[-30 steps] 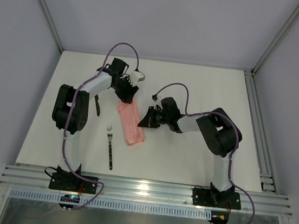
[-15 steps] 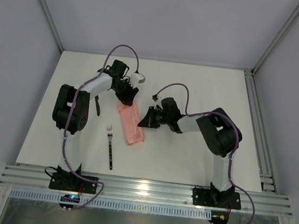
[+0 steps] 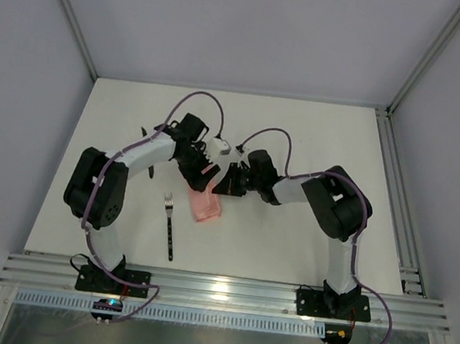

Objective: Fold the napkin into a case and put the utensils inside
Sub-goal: Stuff the top corner of the smaller-rectangle-folded napkin into the folded napkin.

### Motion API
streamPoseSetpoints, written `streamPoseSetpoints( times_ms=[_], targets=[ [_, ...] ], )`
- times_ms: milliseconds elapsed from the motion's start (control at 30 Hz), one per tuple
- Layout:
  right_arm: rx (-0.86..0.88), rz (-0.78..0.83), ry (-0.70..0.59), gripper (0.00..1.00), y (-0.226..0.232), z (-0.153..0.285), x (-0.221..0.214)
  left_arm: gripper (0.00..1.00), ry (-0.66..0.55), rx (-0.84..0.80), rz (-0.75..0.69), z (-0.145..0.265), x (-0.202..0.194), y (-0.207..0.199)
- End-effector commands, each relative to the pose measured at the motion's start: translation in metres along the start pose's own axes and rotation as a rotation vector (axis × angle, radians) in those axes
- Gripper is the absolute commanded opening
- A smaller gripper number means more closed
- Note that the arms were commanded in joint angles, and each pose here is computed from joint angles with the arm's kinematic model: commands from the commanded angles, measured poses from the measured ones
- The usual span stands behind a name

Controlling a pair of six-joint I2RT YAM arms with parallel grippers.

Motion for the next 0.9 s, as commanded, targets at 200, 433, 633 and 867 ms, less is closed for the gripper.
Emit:
streamPoseSetpoints(
  times_ms=[200,433,633,867],
  targets=[
    [-0.021,0.003,-0.04,0.04,0.0,0.001,0.0,0.68,0.091,0.05,-0.095,-0.045,-0.019,-0.04],
    [-0.011,0.007,-0.044,0.04,0.004,0.004,0.001,0.5,0.089,-0.008,-0.082,-0.061,-0.014,-0.044],
    [-0.007,0.01,-0.049,0.04,0.006,0.006,0.002,0.18,0.071,-0.03,-0.066,-0.061,-0.005,-0.045],
    [-0.006,0.007,-0.05,0.04,0.005,0.007,0.001,0.0,0.045,-0.05,-0.069,-0.055,0.001,-0.049]
  ],
)
Point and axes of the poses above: each gripper's point midway between its finger pads, its own z axis back along the fingers, its own y axis along the line the jaws close on, x = y × z, the point moved 5 cm from there along z, back along the fingers
